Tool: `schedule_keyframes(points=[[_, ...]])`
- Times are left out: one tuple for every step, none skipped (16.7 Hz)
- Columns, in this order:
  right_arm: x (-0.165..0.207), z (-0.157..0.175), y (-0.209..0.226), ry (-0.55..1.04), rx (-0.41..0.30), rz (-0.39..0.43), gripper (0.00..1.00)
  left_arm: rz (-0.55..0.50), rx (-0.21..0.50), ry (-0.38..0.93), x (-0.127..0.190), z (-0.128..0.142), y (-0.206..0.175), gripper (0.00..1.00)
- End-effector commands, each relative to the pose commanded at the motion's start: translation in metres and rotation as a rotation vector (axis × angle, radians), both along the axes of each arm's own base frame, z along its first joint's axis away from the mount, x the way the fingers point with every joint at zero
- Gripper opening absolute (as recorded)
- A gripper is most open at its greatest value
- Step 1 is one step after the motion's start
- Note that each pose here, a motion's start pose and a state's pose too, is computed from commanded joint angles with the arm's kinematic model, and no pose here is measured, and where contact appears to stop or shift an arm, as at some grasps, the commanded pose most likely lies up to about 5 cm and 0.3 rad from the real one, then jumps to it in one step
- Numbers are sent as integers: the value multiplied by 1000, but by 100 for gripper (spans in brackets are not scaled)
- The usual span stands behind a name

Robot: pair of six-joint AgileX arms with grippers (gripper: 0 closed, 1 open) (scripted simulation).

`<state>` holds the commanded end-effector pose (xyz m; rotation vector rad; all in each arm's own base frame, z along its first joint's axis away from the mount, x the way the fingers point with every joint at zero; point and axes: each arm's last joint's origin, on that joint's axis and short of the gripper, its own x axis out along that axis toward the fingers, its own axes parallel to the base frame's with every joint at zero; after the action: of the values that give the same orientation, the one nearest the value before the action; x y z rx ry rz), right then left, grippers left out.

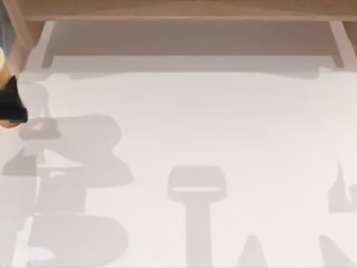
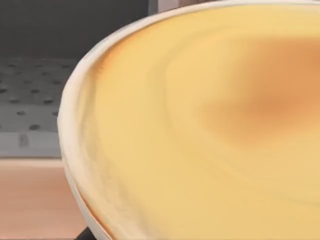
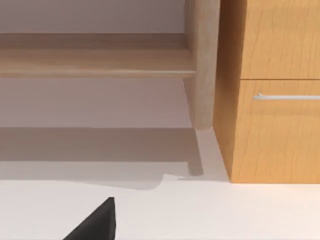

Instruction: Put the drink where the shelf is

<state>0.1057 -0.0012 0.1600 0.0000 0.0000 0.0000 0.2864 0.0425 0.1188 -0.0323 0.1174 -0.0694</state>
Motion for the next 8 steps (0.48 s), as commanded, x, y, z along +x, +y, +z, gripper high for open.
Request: schedule_keyframes(points=[[0,0,0,0,0,0,100,-21,-20,-11,6,5,-6,0],[0,0,0,0,0,0,100,-44,-42,-19,12,11,-14,0],[0,0,0,0,0,0,100,-70,-65,-27,19,18,-23,0],[0,0,0,0,0,0,100,-96,-88,-33,26,25,-32,0],[0,0,0,0,0,0,100,-121,-110,-39,32,33,-43,0],[0,0,0,0,0,0,100,-143,-130,-42,39,41,-53,0],[0,0,0,0,0,0,100,-162,-147,-45,46,51,-64,0],[0,0,0,0,0,0,100,-176,-160,-48,54,61,-76,0]])
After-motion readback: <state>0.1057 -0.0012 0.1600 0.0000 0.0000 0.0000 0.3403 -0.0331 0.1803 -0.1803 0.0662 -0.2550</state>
